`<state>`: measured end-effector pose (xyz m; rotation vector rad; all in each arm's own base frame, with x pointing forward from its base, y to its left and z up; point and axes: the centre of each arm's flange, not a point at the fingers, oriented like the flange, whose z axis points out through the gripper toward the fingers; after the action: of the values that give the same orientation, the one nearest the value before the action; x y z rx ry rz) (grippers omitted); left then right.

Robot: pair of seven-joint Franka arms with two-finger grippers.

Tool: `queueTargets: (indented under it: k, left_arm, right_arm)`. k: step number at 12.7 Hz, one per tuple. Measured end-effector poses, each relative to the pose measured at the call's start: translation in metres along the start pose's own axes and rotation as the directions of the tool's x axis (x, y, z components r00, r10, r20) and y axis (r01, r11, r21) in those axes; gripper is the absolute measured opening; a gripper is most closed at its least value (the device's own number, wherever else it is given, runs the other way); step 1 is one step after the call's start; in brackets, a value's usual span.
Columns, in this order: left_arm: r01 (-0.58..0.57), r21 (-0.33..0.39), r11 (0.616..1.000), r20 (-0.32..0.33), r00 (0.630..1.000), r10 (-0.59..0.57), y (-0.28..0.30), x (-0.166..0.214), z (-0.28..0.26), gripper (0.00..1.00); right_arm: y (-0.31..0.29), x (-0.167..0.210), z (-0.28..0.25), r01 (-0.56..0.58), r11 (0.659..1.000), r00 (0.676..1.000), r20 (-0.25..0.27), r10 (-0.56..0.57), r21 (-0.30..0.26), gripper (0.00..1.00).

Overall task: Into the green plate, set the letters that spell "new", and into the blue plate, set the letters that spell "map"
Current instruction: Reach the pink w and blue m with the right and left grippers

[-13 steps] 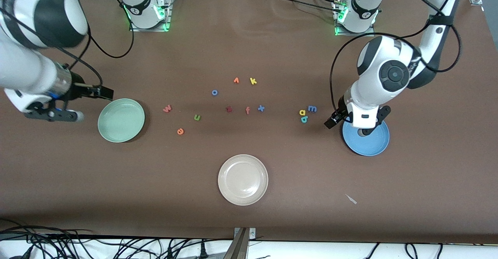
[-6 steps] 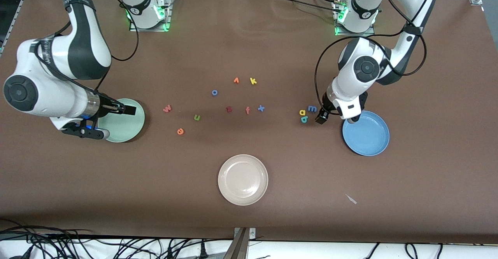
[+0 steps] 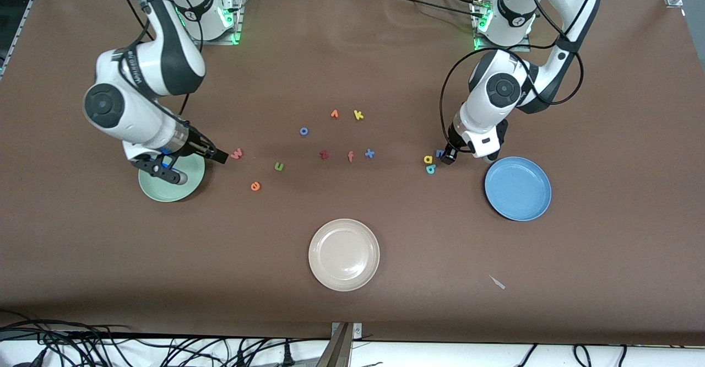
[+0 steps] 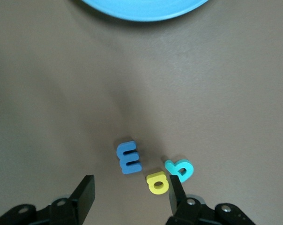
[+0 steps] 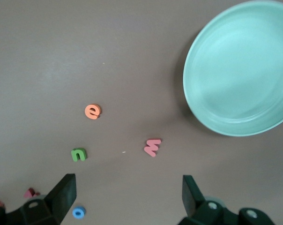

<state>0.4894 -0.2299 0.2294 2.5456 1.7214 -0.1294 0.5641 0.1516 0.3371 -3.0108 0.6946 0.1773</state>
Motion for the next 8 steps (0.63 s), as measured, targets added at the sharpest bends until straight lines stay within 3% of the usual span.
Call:
queueTargets:
  k: [4,8]
  left_arm:
    - [0.010,0.004,1.000,-0.015,1.000,-0.010,-0.004,0.001,0.027,0.73]
    - [0.025,0.023,0.999,-0.021,0.999,-0.024,-0.008,0.002,0.047,0.73]
  right_arm:
    - [0.020,-0.028,0.059,-0.063,0.997,0.995,-0.070,0.066,0.046,1.00]
    - [0.024,-0.044,0.089,-0.166,0.984,0.981,-0.086,0.171,0.068,1.00]
